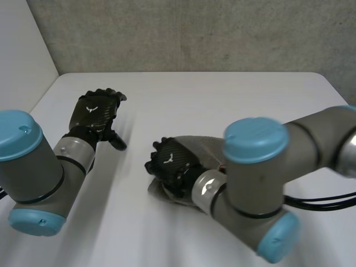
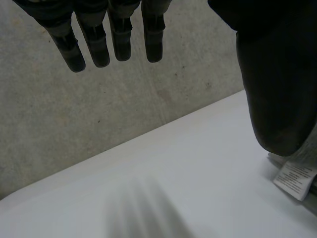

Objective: Fold the towel.

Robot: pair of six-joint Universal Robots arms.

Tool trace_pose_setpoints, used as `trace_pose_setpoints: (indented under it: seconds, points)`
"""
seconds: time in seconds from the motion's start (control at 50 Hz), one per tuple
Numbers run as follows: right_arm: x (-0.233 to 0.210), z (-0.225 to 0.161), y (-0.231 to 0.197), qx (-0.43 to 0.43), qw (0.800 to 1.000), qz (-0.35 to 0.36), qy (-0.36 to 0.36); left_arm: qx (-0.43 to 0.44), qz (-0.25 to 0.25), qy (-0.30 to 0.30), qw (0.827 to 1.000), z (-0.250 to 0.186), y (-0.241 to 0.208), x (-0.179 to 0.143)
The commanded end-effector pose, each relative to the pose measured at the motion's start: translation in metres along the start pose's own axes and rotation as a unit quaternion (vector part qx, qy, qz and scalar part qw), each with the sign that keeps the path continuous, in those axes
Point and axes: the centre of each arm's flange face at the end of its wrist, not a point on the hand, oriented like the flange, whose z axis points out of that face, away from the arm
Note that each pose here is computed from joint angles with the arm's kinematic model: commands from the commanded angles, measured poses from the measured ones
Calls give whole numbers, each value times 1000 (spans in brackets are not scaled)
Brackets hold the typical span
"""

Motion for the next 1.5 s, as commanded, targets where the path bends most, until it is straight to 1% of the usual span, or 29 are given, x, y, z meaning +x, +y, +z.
trace_pose_setpoints:
  seconds: [0.02,0.08,0.12,0.14,0.18,0.26,0.36,0.44,0.46,0.48,0.5,0.52,0.54,0.56,0.58,0.6,0.62,0.68,0.72,0.84,0.88,0.94,0.98,1.0,1.04,1.06,1.14,1.28,1.5]
  points:
    - [-3,14,12,-24,998,36,46,8,-9,2,1000,8,-3,2]
    - [2,10,10,-25,997,49,56,15,-19,3,1000,10,-7,3]
    - [13,-7,0,-16,994,85,72,20,-25,3,999,12,-10,3]
    - [13,-8,0,-16,994,86,72,25,-29,5,999,14,-13,4]
    - [31,-27,-5,-9,987,129,98,28,-31,9,999,15,-16,6]
    - [51,-48,-7,-4,978,166,129,43,-33,20,998,18,-24,14]
    - [64,-73,1,-18,967,207,149,58,-33,44,997,18,-34,32]
    - [84,-91,22,-35,951,253,172,49,-31,97,994,8,-31,61]
    - [84,-91,22,-35,951,253,172,49,-31,97,994,8,-31,62]
    - [88,-93,29,-39,946,272,175,40,-31,117,992,3,-26,71]
    - [92,-94,36,-42,939,293,175,40,-31,118,992,3,-26,71]
    - [92,-94,36,-42,939,294,175,28,-29,140,989,-2,-19,82]
    - [94,-94,41,-43,932,316,173,13,-27,163,986,-8,-11,92]
    - [96,-94,44,-39,924,339,172,13,-27,164,986,-9,-11,92]
    - [96,-94,44,-39,924,339,172,0,-25,178,984,-13,-4,99]
    - [98,-94,48,-37,916,360,174,-15,-23,186,982,-17,4,103]
    - [101,-94,51,-37,906,382,177,-15,-23,186,982,-17,4,103]
    - [100,-92,55,-39,899,399,175,-38,-17,192,980,-23,18,105]
    - [96,-85,66,-52,885,429,171,-43,-16,193,980,-25,22,105]
    - [94,-76,76,-49,869,461,172,-71,-13,185,980,-22,42,99]
    - [95,-67,85,-46,858,481,175,-78,-12,178,981,-19,48,96]
    - [96,-59,93,-41,850,493,182,-88,2,163,983,-10,58,85]
    - [97,-55,96,-35,849,493,189,-94,32,155,983,-3,67,77]
    - [97,-50,97,-28,848,490,201,-94,32,155,983,-3,67,77]
    - [95,-45,100,-27,849,484,212,-99,65,150,982,3,76,71]
    - [95,-45,100,-27,849,484,212,-99,65,150,982,3,76,71]
    - [85,-31,105,-32,852,474,222,-102,101,152,978,8,84,70]
    - [68,-17,106,-43,860,466,204,-115,102,135,979,13,90,56]
    - [64,-11,106,-54,878,430,201,-103,94,149,979,10,79,57]
